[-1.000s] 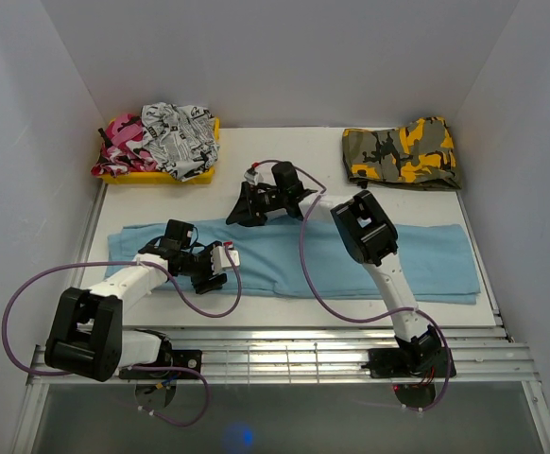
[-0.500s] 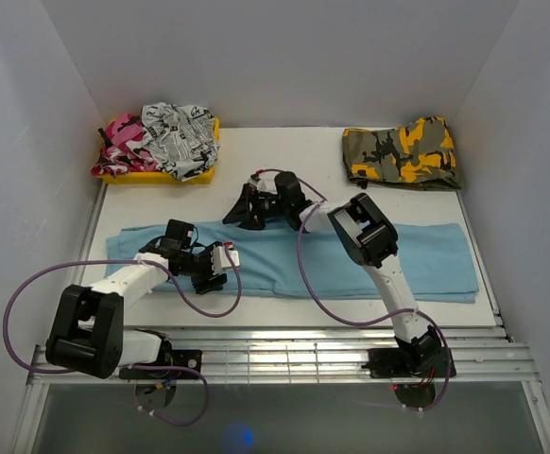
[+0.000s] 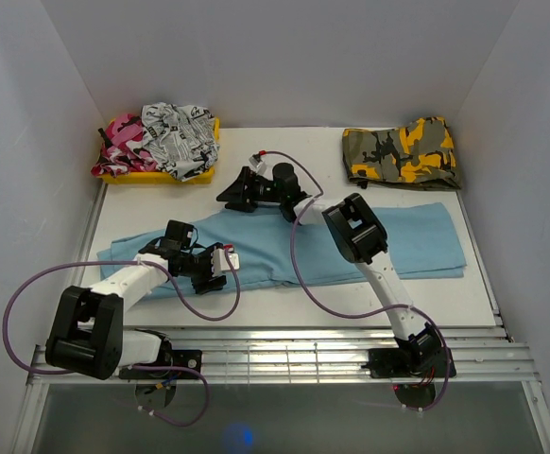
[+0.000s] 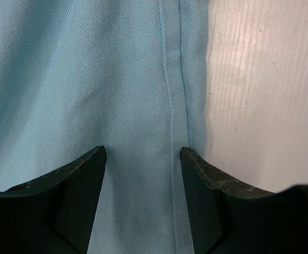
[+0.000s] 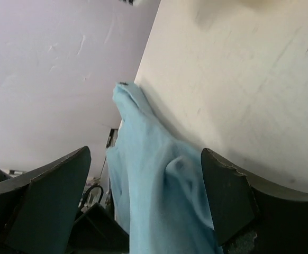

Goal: Fold and stack the trousers
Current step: Fold the trousers

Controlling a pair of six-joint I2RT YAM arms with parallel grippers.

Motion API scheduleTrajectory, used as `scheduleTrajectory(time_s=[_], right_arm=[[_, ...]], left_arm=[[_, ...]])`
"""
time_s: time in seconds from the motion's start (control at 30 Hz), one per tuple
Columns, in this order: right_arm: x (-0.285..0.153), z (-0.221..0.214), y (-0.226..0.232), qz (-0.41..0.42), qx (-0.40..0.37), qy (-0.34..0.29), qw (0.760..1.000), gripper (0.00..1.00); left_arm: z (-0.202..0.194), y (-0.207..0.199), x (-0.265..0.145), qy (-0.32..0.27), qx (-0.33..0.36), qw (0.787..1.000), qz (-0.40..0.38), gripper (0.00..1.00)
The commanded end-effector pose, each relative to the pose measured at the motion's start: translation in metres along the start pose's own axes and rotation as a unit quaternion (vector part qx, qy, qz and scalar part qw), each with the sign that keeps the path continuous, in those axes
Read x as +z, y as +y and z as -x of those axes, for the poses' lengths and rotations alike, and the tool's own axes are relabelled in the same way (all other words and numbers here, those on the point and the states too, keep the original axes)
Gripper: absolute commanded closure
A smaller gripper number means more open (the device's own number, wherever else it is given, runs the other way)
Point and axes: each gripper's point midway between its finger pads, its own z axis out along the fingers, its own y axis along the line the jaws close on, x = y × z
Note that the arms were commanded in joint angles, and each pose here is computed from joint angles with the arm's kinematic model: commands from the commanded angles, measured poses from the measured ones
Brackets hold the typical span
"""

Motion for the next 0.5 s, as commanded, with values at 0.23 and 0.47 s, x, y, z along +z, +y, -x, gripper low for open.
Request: scheduleTrajectory(time_s=[0.23,0.47], right_arm=[[-0.012,0.048,0.032,0.058,-0.094,-0.063,0.992,0.09],[-0.082,0.044,0.058,-0.006,-0.169,0.028,0.985,0.0]], left_arm=[[-0.018,-0.029,0.002,0.024,-0.019,0.999,-0.04,0.31],[0.014,-0.009,-0.015,-0.003,-0.074,0.997,-0.023,0.3]])
